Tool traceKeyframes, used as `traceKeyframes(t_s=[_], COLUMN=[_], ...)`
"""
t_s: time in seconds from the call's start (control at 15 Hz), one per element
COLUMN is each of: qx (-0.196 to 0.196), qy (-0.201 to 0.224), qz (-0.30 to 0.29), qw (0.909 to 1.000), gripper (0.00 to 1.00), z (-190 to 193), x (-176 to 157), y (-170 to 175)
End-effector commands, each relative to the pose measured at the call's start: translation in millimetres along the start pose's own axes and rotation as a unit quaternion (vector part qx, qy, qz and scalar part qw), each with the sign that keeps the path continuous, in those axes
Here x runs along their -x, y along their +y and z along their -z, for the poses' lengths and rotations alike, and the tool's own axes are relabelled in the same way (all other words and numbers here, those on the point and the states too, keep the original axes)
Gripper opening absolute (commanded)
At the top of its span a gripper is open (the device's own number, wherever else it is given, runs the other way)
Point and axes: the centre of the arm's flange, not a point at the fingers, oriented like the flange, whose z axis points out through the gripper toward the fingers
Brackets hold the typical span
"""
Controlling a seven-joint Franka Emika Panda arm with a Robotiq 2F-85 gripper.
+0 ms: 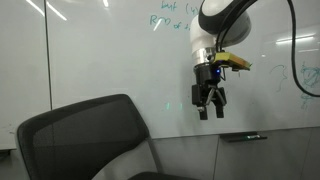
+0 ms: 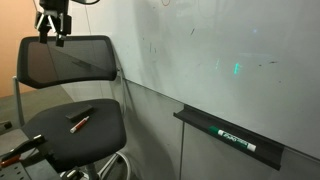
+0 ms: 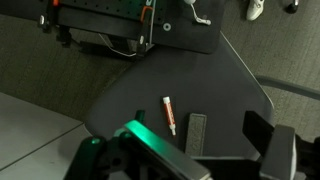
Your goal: Lift the red maker from the chair and use it to write on the white board
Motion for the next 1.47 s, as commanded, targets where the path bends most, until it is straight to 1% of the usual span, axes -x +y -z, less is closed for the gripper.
traceKeyframes(t_s=[0.0, 0.27, 0.4, 0.47, 1.0, 1.13, 1.33, 1.4], qx=[0.028, 0.039, 0.038, 0.029, 0.031, 0.027, 0.010, 0.010], qy=[-0.017, -0.045, -0.056, -0.051, -0.058, -0.061, -0.078, -0.083], qz=[0.003, 0.009, 0.008, 0.011, 0.005, 0.008, 0.017, 0.020], qw=[0.9995, 0.9982, 0.9976, 0.9982, 0.9978, 0.9977, 0.9968, 0.9963], gripper=[1.00, 1.00, 1.00, 1.00, 1.00, 1.00, 1.00, 1.00], z=[-18.1, -39.2, -36.7, -44.3, -47.1, -55.0, -74.6, -82.3], x=[-7.5, -14.6, -11.1, -12.8, -12.4, -16.3, -33.0, -38.5], y=[-8.7, -8.0, -12.0, -4.3, -4.8, 1.8, 16.6, 19.7])
